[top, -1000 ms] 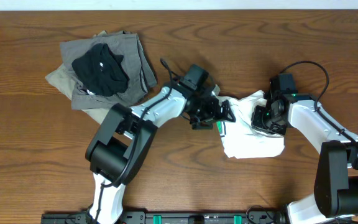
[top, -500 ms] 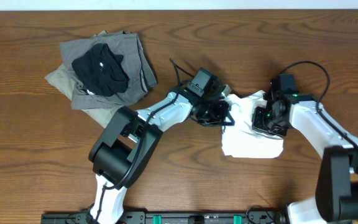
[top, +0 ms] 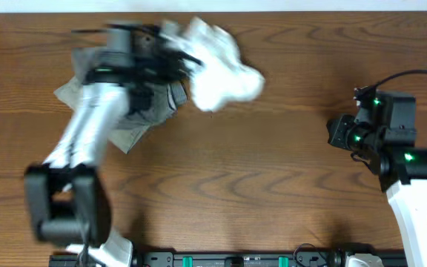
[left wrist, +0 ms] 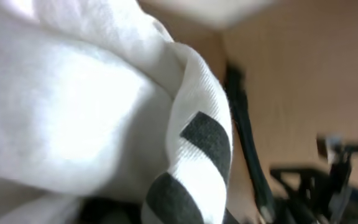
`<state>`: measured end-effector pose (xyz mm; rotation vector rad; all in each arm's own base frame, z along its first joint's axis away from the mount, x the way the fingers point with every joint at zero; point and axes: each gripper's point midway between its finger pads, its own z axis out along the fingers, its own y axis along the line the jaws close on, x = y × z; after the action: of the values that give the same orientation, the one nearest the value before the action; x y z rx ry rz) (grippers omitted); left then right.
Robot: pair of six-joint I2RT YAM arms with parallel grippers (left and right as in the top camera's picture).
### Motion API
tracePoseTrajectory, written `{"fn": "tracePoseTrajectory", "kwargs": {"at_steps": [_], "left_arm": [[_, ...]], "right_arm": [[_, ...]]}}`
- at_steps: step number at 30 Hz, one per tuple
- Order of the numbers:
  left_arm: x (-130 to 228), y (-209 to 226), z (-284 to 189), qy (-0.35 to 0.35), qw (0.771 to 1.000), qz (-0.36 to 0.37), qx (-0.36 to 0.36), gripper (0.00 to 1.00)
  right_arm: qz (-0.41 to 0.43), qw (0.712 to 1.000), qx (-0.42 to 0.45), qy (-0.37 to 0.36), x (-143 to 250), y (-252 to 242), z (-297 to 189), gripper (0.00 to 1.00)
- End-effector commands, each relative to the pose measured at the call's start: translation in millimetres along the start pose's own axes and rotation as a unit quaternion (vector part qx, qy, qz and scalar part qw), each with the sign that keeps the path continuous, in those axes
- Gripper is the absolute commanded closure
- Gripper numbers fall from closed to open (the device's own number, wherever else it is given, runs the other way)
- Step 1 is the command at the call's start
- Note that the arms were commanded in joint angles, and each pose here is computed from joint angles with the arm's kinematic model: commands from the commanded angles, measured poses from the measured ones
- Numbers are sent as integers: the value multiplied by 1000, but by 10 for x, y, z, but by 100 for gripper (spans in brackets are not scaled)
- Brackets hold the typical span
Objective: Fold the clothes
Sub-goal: 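Carry the shirt with the left gripper onto the grey garment stack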
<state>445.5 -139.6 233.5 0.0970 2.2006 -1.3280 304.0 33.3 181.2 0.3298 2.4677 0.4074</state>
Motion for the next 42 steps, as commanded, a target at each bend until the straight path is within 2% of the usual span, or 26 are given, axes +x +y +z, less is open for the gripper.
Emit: {"fn": "tracePoseTrajectory", "kwargs": {"at_steps": [1, 4, 9, 11, 13, 14, 16, 17, 18, 20, 25, 29, 31, 35, 38, 40, 41, 42], "left_arm": [[-232, 314, -446, -49, 998, 10, -44, 94], [-215, 973, -842, -69, 986, -24, -151, 94], [158, 1931, -1162, -27, 951, -71, -299, 89], [366, 2309, -1322, -5, 923, -108, -370, 76], [535, 2601, -1519, 7, 892, -144, -428, 56], [568, 2668, -1592, 4, 883, -158, -441, 46], [581, 2712, -1708, -10, 879, -183, -440, 37], [559, 2692, -1760, -20, 880, -193, -434, 19], [525, 2650, -1817, -31, 882, -200, -425, 8], [433, 2506, -1923, -50, 892, -203, -402, 2], [135, 1949, -2210, -111, 909, -167, -367, 2], [-91, 1253, -2329, -156, 923, -99, -337, 2], [-119, 857, -2322, -163, 932, -56, -320, 2], [42, 103, -2201, -142, 941, 50, -304, 2], [336, -295, -2165, -116, 933, 101, -327, 2], [509, -463, -2227, -109, 916, 127, -365, 2], [582, -534, -2280, -111, 905, 138, -387, 2], [634, -601, -2316, -113, 898, 148, -399, 2]], "right_arm": [[-5, 1000, -10, -9, -59, 44, -55, 82], [-4, 1000, -11, -8, -56, 48, -44, 84], [-6, 1000, -15, -14, -89, 67, -46, 87], [-6, 1000, -17, -15, -93, 72, -47, 87], [-6, 1000, -25, -8, -65, 99, -47, 87], [-5, 1000, -26, -5, -51, 102, -47, 87], [-6, 1000, -25, -2, -35, 94, -47, 86], [-7, 1000, -24, -1, -28, 91, -46, 85], [-8, 1000, -24, -1, -30, 92, -47, 83], [-8, 1000, -24, -2, -32, 93, -47, 80], [-31, 999, -28, -15, -94, 116, -55, 67], [-81, 995, -39, -41, -206, 186, -123, 60], [-102, 992, -51, -57, -287, 264, -199, 53], [-138, 983, -81, -93, -489, 470, -435, 47], [-192, 966, -123, -120, -590, 705, -665, 39], [-213, 956, -142, -140, -648, 825, -831, 32], [-216, 954, -144, -150, -678, 854, -902, 27], [-218, 952, -145, -157, -695, 871, -954, 15]]}}
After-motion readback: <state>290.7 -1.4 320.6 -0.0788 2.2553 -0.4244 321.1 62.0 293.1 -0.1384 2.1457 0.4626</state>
